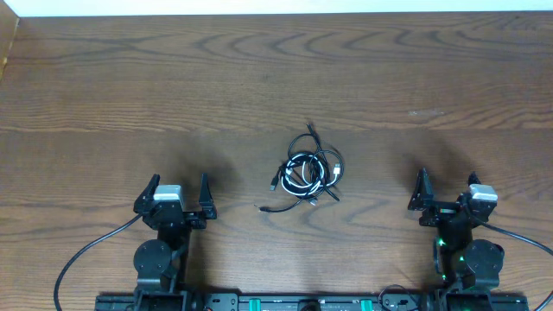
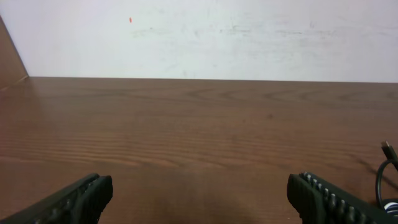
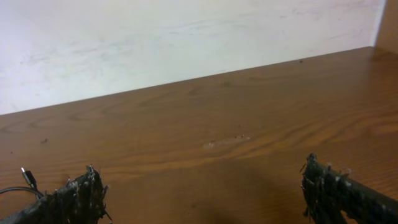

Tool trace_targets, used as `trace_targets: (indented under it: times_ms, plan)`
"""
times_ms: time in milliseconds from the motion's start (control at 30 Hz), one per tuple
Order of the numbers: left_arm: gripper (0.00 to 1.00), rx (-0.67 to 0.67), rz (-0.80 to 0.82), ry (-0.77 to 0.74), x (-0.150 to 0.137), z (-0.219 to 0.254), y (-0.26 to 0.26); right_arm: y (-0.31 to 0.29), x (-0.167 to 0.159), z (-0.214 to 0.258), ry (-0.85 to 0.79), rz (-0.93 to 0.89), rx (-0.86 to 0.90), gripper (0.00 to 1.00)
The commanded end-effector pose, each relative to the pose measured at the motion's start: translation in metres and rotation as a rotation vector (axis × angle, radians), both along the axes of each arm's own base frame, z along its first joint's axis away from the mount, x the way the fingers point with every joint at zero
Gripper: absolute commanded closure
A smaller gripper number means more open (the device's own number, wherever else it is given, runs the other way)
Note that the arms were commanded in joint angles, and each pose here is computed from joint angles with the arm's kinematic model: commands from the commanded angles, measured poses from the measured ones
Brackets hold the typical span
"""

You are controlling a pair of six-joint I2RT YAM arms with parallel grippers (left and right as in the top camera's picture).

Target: Untangle cables

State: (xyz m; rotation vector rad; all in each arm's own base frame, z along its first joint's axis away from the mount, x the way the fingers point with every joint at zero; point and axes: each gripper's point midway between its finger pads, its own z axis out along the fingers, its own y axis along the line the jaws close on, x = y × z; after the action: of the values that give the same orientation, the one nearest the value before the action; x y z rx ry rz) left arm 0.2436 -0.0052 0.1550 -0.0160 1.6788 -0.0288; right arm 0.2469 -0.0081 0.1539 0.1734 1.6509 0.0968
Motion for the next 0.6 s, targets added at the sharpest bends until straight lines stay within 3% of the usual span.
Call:
trace_targets:
  times_ms: [0, 400, 567]
  plan:
    - [0.04, 0.019, 0.024, 0.051, 0.0, -0.019, 0.005, -0.001, 0.0, -0.002, 0.008, -0.004, -0.014, 0.01]
    - [0.04, 0.019, 0.024, 0.05, 0.0, -0.019, 0.005, -0.001, 0.0, -0.002, 0.008, -0.004, -0.014, 0.01]
    - [0.04, 0.011, 0.025, -0.081, 0.003, 0.013, 0.004, -0.001, 0.0, -0.002, 0.008, -0.004, -0.014, 0.01]
